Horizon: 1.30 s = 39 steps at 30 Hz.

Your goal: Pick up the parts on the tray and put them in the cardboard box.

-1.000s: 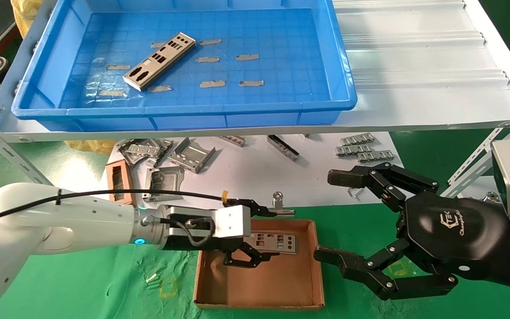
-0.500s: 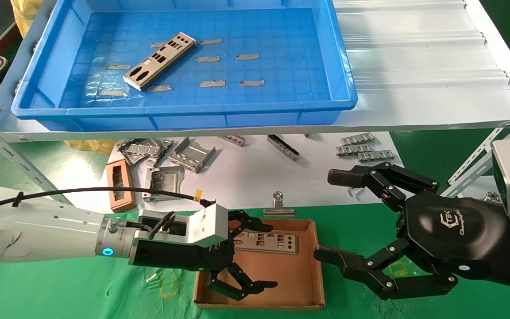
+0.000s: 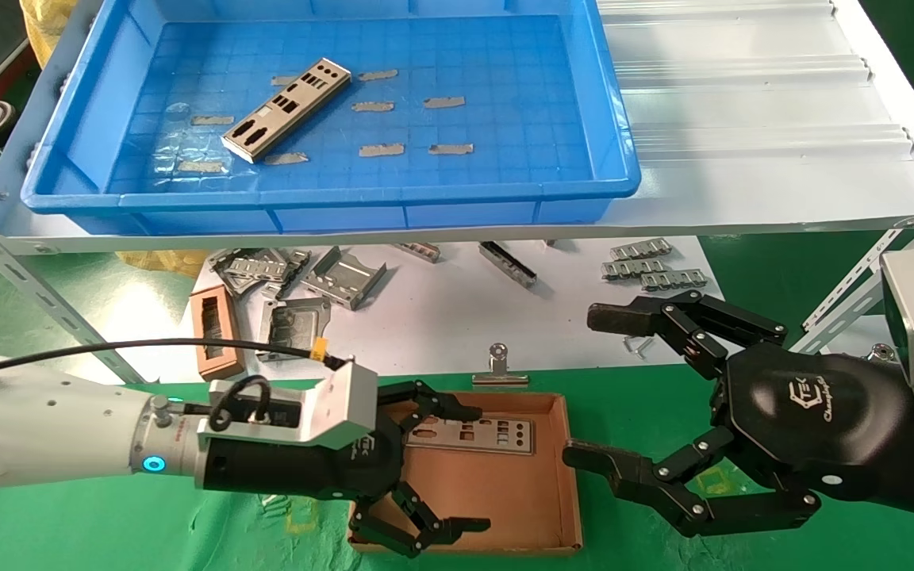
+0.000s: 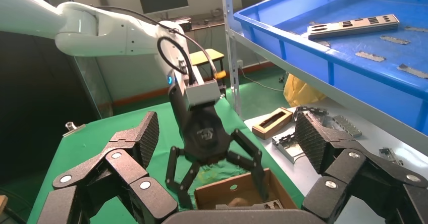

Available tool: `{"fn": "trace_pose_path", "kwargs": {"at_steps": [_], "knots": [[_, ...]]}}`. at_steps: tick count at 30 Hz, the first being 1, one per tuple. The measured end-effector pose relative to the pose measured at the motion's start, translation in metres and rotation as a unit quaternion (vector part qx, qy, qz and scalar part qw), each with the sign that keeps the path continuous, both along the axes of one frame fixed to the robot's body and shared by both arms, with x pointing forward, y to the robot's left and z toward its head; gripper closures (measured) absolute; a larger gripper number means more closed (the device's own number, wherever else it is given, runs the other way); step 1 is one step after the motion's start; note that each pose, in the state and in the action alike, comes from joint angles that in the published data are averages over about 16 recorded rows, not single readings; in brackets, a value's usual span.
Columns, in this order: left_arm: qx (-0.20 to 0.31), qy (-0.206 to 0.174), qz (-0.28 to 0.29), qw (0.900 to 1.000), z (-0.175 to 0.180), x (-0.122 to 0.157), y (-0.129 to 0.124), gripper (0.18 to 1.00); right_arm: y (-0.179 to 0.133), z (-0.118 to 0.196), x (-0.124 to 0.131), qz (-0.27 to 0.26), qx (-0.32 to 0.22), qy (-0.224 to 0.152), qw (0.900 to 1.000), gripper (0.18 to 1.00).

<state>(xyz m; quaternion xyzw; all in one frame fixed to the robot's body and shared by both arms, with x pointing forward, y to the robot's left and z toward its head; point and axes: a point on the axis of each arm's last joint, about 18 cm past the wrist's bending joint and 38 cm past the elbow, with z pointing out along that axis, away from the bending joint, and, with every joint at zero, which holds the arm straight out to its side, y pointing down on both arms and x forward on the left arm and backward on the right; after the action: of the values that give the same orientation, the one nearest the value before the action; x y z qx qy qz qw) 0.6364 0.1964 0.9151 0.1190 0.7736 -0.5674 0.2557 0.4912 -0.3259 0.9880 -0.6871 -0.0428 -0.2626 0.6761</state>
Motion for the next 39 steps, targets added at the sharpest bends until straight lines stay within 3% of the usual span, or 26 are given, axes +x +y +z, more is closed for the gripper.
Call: {"fn": "trace_pose_path", "kwargs": {"at_steps": [20,39], "knots": [[-0.085,0.011,-0.004,0.9963,0.032,-0.049,0.048,0.184,0.0,0.0,0.0,0.0,0.0,0.0,1.0,0.179],[-0.118,0.012,-0.015,0.9929,0.061,-0.114,0.088,0.184,0.0,0.0,0.0,0.0,0.0,0.0,1.0,0.179]]}}
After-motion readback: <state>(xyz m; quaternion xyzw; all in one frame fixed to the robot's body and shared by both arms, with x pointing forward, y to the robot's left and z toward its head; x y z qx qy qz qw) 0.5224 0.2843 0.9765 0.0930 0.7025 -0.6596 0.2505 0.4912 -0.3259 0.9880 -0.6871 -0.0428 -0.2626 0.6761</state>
